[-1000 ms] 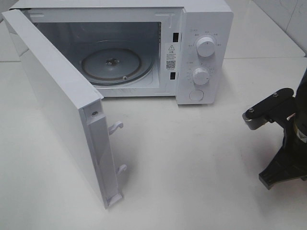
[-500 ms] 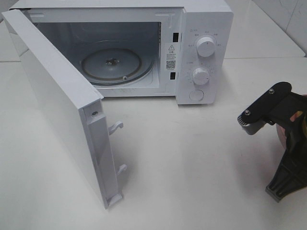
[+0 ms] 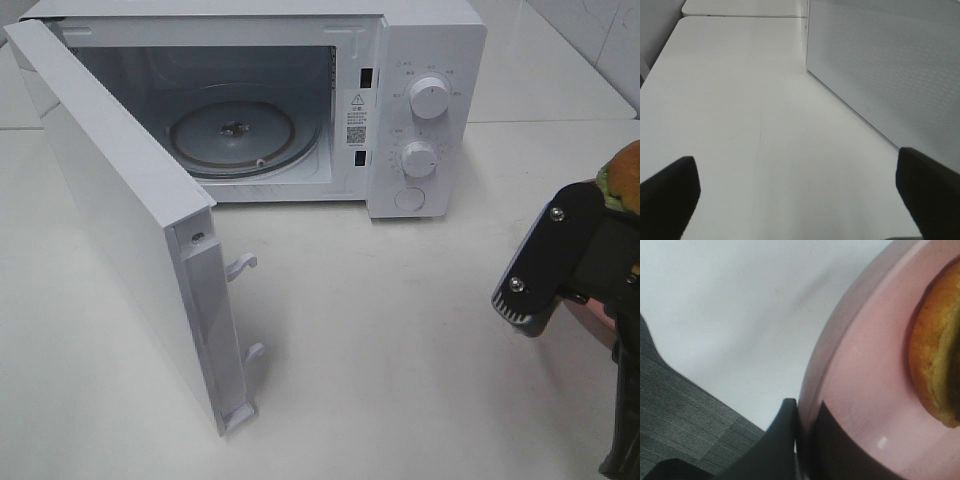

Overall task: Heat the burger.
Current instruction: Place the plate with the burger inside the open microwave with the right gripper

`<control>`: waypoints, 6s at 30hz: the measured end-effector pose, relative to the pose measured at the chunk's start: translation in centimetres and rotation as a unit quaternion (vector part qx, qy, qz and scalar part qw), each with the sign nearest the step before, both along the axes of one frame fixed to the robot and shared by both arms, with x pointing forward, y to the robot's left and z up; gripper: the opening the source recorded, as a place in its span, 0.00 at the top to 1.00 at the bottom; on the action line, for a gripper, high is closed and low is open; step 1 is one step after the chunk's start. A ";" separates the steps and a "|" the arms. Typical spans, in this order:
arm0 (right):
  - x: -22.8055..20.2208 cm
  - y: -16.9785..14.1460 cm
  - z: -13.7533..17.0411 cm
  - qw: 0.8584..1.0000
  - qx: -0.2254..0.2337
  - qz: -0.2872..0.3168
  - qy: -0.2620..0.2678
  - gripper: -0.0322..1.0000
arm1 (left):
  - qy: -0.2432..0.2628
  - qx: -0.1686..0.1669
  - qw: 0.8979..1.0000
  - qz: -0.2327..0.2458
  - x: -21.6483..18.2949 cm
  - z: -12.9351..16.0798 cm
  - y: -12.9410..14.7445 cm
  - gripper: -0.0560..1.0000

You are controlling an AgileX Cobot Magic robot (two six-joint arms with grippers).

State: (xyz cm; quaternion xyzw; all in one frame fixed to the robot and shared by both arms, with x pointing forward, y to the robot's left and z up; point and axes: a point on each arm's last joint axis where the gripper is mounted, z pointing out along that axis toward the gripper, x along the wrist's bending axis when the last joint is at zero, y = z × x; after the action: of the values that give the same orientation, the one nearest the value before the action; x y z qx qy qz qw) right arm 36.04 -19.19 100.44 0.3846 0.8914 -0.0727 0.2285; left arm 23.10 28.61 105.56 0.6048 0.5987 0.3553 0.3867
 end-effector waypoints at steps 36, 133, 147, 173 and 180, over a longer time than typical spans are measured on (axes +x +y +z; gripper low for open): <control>-3.2 0.2 0.4 0.966 -0.006 0.260 0.011 0.92 | 0.000 0.000 1.000 0.000 0.0 0.0 0.0 0.01; 13.1 6.9 -5.1 0.783 -0.017 0.621 -0.010 0.92 | 0.000 0.000 1.000 0.000 0.0 0.0 0.0 0.01; 15.4 9.0 -5.3 0.781 -0.018 0.625 -0.018 0.92 | 0.000 0.000 1.000 0.000 0.0 0.0 0.0 0.01; 19.9 12.5 -4.8 0.781 -0.024 0.622 -0.048 0.92 | 0.000 0.000 1.000 0.000 0.0 0.0 0.0 0.01; 21.1 13.4 -4.9 0.790 -0.018 0.611 -0.058 0.92 | 0.000 0.000 1.000 0.000 0.0 0.0 0.0 0.01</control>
State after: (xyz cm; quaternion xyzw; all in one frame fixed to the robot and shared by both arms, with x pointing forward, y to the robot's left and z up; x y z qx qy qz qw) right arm 57.16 -5.75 95.55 -0.2406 0.9243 0.0883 0.2829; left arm 23.10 28.61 105.56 0.6048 0.5987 0.3553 0.3867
